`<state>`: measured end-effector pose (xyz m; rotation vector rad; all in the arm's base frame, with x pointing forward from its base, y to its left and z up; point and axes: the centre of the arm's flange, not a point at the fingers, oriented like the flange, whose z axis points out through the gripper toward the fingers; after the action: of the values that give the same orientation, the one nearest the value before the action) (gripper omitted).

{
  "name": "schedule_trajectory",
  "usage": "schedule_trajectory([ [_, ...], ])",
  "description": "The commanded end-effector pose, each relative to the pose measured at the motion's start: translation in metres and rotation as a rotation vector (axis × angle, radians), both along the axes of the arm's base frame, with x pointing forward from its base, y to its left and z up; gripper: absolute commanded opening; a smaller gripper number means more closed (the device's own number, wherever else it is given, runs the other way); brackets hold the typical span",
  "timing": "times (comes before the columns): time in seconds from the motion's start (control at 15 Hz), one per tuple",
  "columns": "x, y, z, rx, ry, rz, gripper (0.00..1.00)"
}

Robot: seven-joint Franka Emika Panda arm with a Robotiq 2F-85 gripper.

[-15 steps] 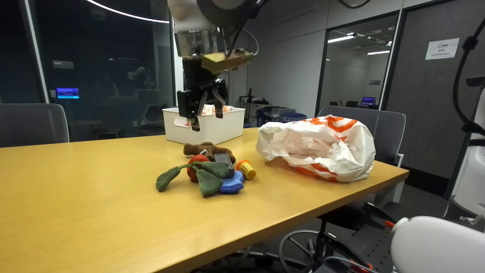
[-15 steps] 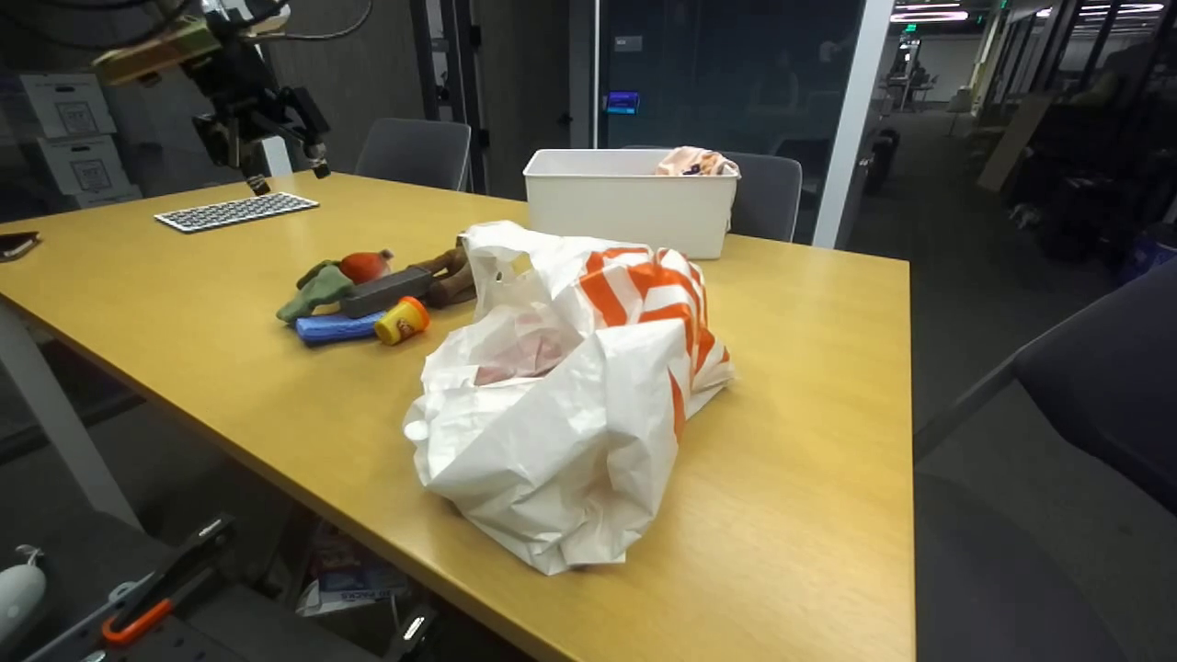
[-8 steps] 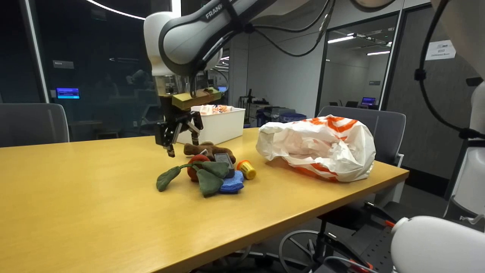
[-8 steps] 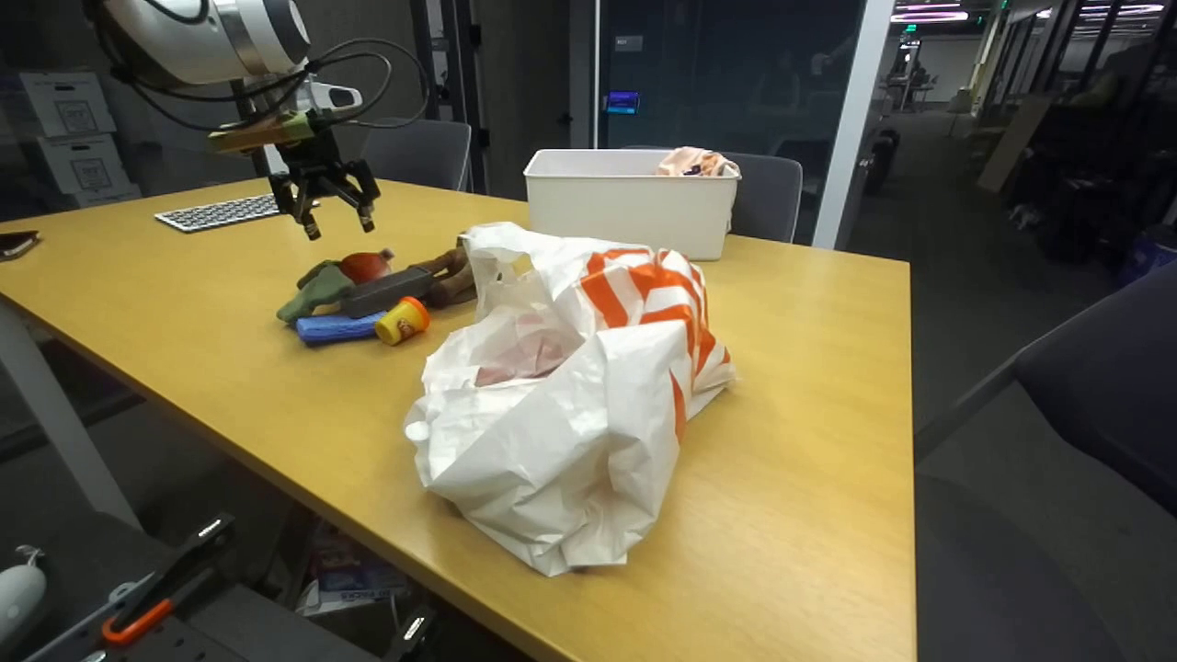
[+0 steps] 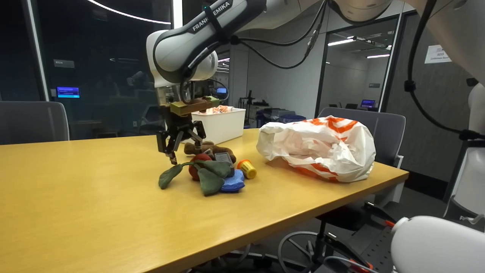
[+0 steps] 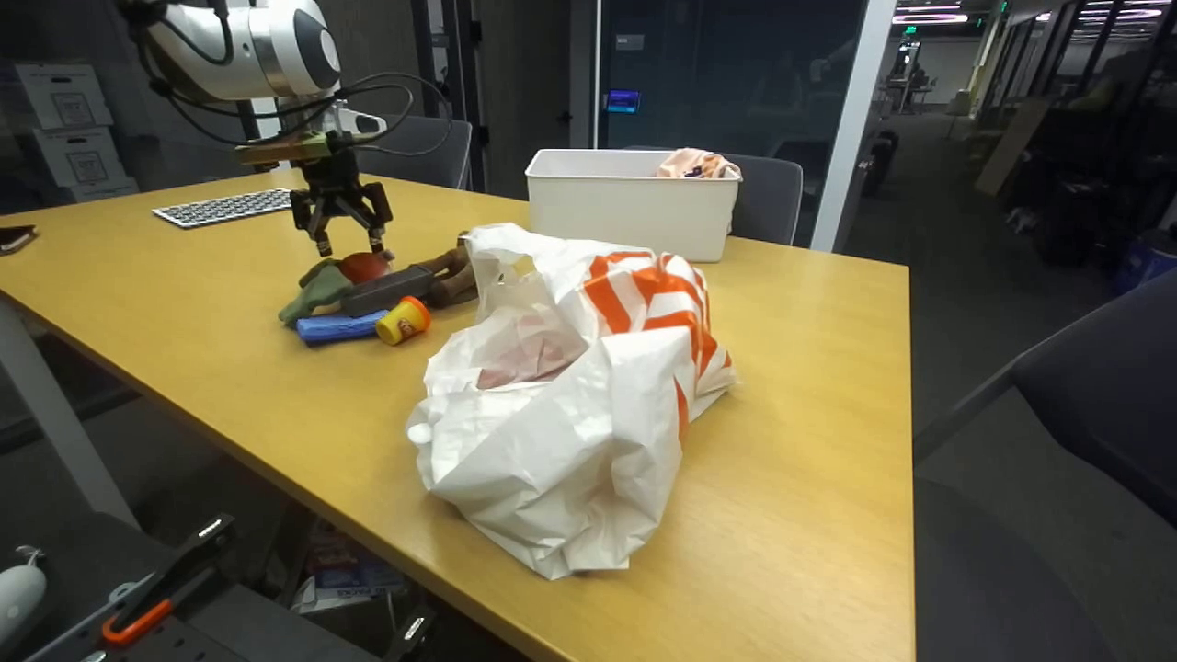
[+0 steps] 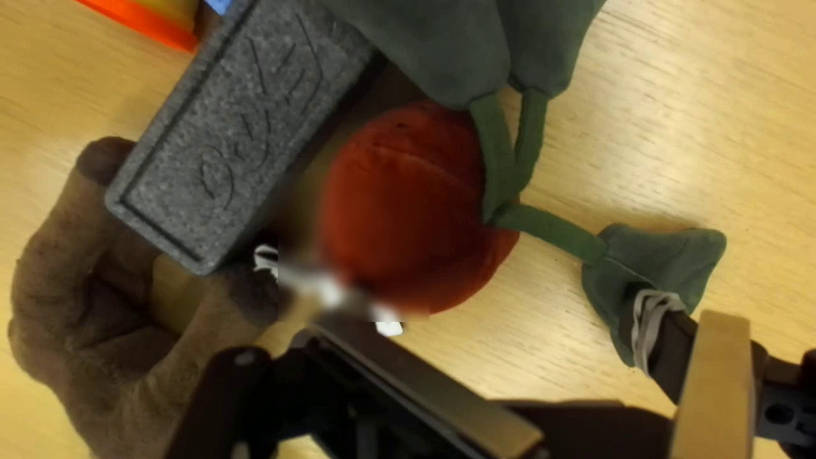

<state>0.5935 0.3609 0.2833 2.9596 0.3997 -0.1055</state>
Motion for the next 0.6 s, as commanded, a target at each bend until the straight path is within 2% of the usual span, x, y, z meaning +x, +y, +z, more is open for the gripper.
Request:
schedule_trajectory([
  [0.0,-0.01,-0.007,0.01,-0.049,0.047,-0.012,1.0],
  [0.13,-0.016,-0.013,0.007,0.011,0.084,0.007,1.0],
  [0.47,-0.025,-0.033,0.002,-0.005,0.112,-0.061,1.0],
  [0.53,-0.026,-0.038,-0.001,-0.02,0.111,-0.065,0.94],
])
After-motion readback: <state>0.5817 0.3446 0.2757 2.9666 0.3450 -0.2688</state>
